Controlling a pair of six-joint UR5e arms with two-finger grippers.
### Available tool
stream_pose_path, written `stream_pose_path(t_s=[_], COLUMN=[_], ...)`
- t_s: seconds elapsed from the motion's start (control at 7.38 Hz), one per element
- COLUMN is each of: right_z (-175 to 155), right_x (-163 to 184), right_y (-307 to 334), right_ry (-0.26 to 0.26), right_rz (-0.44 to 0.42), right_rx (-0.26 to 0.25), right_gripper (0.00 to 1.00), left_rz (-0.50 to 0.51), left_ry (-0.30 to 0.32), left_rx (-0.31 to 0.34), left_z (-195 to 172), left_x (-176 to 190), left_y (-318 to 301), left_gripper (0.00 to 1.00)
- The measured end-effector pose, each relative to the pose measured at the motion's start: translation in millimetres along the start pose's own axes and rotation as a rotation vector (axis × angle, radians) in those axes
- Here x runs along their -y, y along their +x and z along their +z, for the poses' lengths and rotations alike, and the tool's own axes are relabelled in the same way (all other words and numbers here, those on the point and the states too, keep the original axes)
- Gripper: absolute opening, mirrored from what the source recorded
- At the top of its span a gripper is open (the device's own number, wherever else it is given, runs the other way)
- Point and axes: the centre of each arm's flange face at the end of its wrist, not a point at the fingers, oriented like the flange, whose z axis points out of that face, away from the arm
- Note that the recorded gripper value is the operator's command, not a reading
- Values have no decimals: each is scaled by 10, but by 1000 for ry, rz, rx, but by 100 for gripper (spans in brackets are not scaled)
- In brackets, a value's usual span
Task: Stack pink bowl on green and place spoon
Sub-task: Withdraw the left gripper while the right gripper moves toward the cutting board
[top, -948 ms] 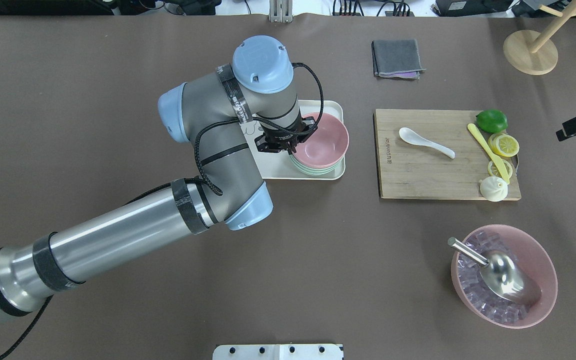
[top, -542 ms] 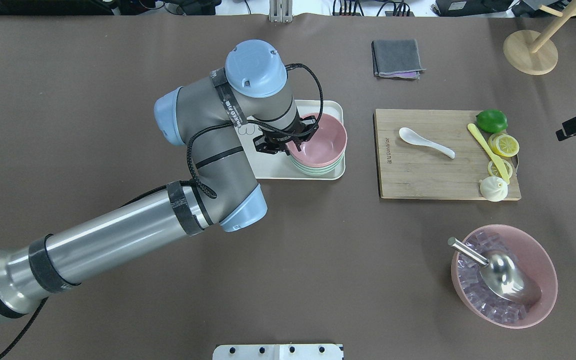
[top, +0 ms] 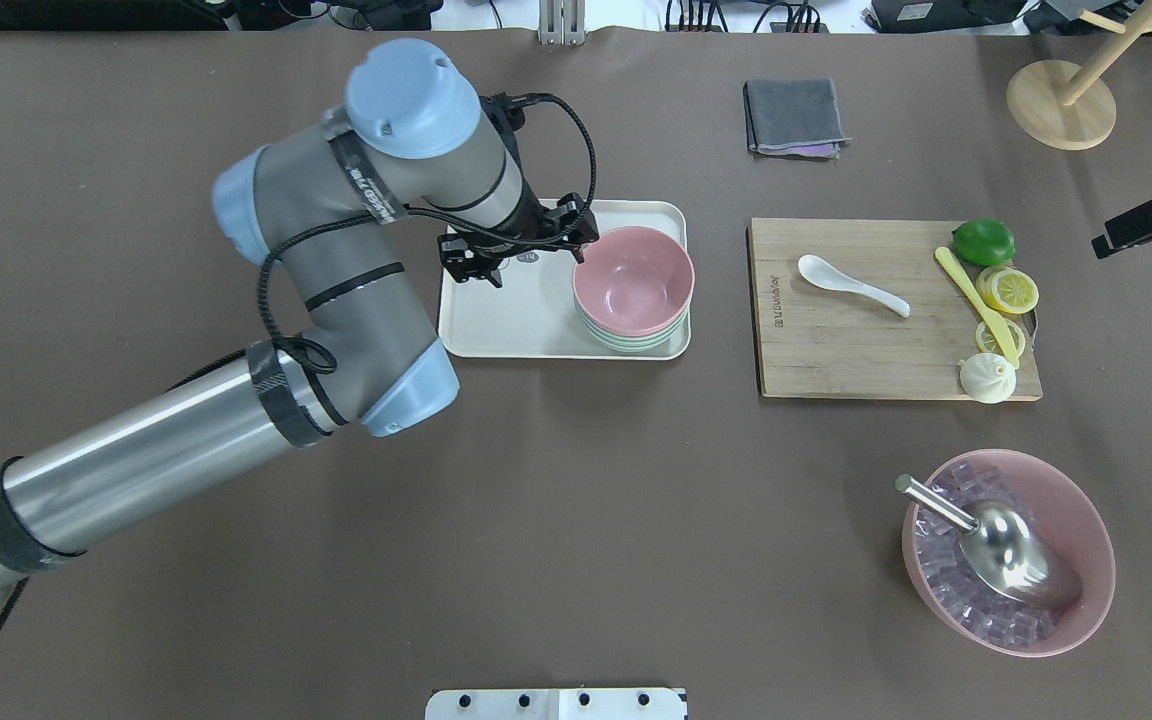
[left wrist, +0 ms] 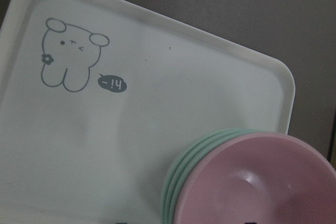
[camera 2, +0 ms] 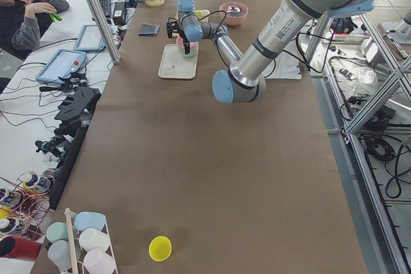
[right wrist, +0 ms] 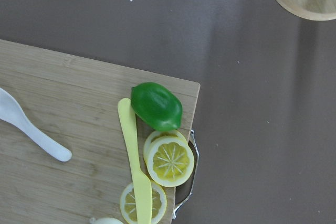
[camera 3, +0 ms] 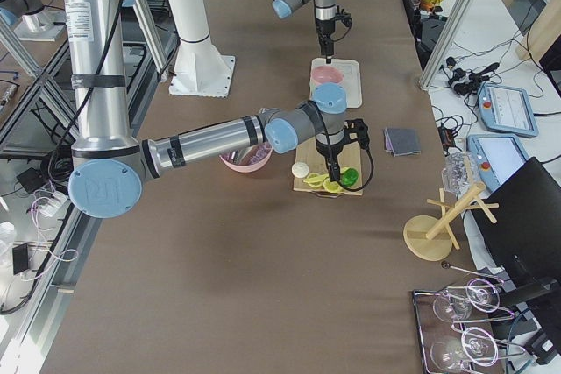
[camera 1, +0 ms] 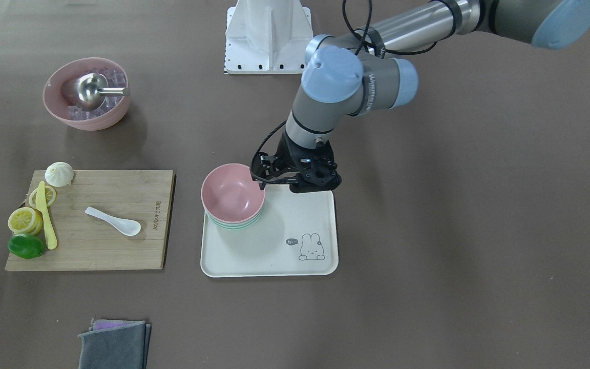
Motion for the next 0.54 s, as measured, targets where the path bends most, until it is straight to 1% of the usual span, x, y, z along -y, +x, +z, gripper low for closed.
stream_pose_path(t_s=[0.14,0.27,0.54], right_z=[25,76,278], right_x=[99,198,347], right_y=[-169,-382,-948], right_ry=[5,10,20], right_rz=[-33,-75,-184], right_rx=[8,16,5], right_gripper=[100,100,100], left_rz=[69,152,301], left_ry=[-17,-19,-15], left_rx=[4,15,61], left_z=[-294,-612,-1226], left_x=[150,296,635], left_y=[-582,-1266,-2685], left_gripper=[99,99,99])
